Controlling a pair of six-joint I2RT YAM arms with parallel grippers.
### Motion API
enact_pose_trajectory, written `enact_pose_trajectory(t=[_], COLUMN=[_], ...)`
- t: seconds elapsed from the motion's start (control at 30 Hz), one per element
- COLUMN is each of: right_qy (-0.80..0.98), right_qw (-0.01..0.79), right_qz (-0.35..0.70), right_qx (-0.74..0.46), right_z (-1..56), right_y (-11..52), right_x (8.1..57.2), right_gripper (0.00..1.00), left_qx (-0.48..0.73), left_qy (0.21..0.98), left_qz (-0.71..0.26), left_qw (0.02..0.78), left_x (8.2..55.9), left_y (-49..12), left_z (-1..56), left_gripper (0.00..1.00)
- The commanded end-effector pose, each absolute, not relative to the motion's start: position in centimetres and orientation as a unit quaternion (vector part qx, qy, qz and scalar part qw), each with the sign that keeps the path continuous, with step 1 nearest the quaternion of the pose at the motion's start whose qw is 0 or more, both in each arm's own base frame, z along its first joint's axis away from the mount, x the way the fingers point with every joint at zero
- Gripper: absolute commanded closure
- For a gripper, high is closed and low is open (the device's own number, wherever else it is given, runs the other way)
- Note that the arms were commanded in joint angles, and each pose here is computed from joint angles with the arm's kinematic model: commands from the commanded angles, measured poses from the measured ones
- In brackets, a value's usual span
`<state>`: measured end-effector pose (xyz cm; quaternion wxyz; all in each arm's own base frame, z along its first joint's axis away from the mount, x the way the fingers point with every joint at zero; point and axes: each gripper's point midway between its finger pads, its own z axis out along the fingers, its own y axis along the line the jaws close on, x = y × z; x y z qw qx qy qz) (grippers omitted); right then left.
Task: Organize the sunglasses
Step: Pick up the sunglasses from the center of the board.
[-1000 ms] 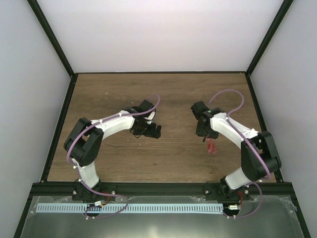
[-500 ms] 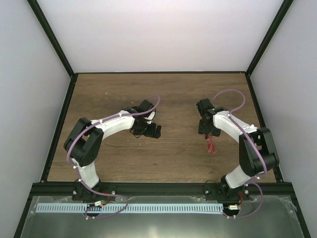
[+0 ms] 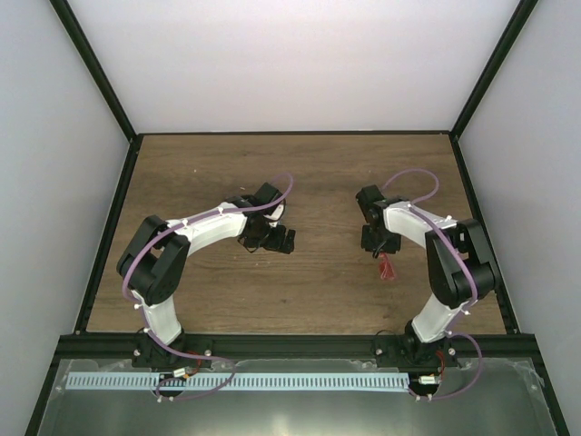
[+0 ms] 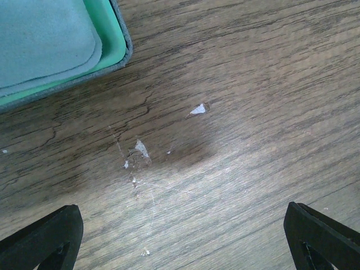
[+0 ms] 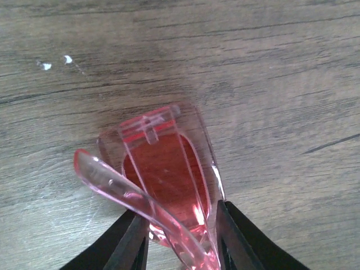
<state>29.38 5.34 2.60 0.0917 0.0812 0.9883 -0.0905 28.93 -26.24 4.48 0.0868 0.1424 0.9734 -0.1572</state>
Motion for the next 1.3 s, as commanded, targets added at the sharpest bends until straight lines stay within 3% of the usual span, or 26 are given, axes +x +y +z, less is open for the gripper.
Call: enact_pose_trajectory(t=[0.0,0.13,0.53,0.93,1.27], right_qy=[0.984,0.984,0.986,0.986,0.986], right_qw=[0.099,0.107,0.113,0.125,0.125], right_qz=[-0.111,-0.106,-0.069,-0.016,0.011], right_qx=[0.095,0.096,0.098,0.107,0.109], right_z=[2.9,3.5,4.4,5.5,6.0], right_y=[4.5,4.9,6.9,8.5,9.7], right_x=[30.3,31.4,34.3,34.3,34.0], right_gripper=[0.68,0.78,0.86,0.95,0.95], left_qx=[0.141,0.142,0.141,0.135,0.049], left_qy=[0.974,0.974,0.973,0.960,0.957], left_qz=[-0.155,-0.158,-0.159,-0.165,-0.105], left_qw=[0.084,0.080,0.089,0.183,0.267], left_x=[29.0,28.9,29.3,32.3,38.0], left_y=[-26.0,-26.2,-26.2,-25.5,-17.2], left_z=[4.1,3.9,4.4,10.4,15.2], left_gripper=[0.00,0.00,0.00,0.00,0.00])
